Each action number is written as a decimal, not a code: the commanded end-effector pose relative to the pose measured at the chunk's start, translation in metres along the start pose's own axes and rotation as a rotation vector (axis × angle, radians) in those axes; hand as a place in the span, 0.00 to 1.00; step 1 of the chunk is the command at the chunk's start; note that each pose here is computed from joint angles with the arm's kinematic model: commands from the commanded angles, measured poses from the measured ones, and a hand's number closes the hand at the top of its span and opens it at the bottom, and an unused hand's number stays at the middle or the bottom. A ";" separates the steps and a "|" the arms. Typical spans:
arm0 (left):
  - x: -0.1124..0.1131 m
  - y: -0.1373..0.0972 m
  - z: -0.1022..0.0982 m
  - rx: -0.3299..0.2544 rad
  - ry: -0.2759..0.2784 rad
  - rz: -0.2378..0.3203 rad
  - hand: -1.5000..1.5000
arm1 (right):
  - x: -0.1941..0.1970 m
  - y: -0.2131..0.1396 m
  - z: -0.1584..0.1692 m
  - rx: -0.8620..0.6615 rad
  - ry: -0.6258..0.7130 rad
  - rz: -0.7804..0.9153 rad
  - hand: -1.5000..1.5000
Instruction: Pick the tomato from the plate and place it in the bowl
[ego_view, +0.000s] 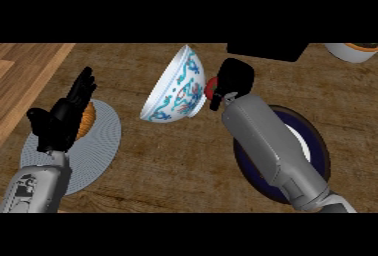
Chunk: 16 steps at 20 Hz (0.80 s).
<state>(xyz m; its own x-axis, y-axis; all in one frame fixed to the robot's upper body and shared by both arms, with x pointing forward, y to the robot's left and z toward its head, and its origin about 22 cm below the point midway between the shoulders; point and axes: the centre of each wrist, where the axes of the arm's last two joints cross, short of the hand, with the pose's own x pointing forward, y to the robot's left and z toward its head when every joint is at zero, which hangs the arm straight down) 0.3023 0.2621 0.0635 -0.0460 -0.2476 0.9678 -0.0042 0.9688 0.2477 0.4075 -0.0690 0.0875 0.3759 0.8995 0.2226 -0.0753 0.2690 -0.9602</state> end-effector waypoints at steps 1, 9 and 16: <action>0.002 -0.004 -0.003 -0.022 0.006 -0.012 0.50 | 0.061 -0.038 0.035 -0.237 0.040 0.002 1.00; -0.004 0.000 -0.006 0.001 0.022 -0.004 0.50 | 0.119 -0.105 0.087 -0.536 0.082 -0.146 1.00; -0.014 0.005 0.004 0.058 0.034 0.000 0.50 | 0.119 -0.104 0.084 -0.520 0.132 -0.180 1.00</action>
<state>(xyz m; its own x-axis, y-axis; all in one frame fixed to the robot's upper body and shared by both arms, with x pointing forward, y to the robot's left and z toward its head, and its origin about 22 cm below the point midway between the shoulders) 0.3019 0.2690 0.0554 -0.0183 -0.2508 0.9679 -0.0476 0.9671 0.2497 0.3861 0.0313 0.2276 0.2894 0.9186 0.2690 0.4133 0.1335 -0.9007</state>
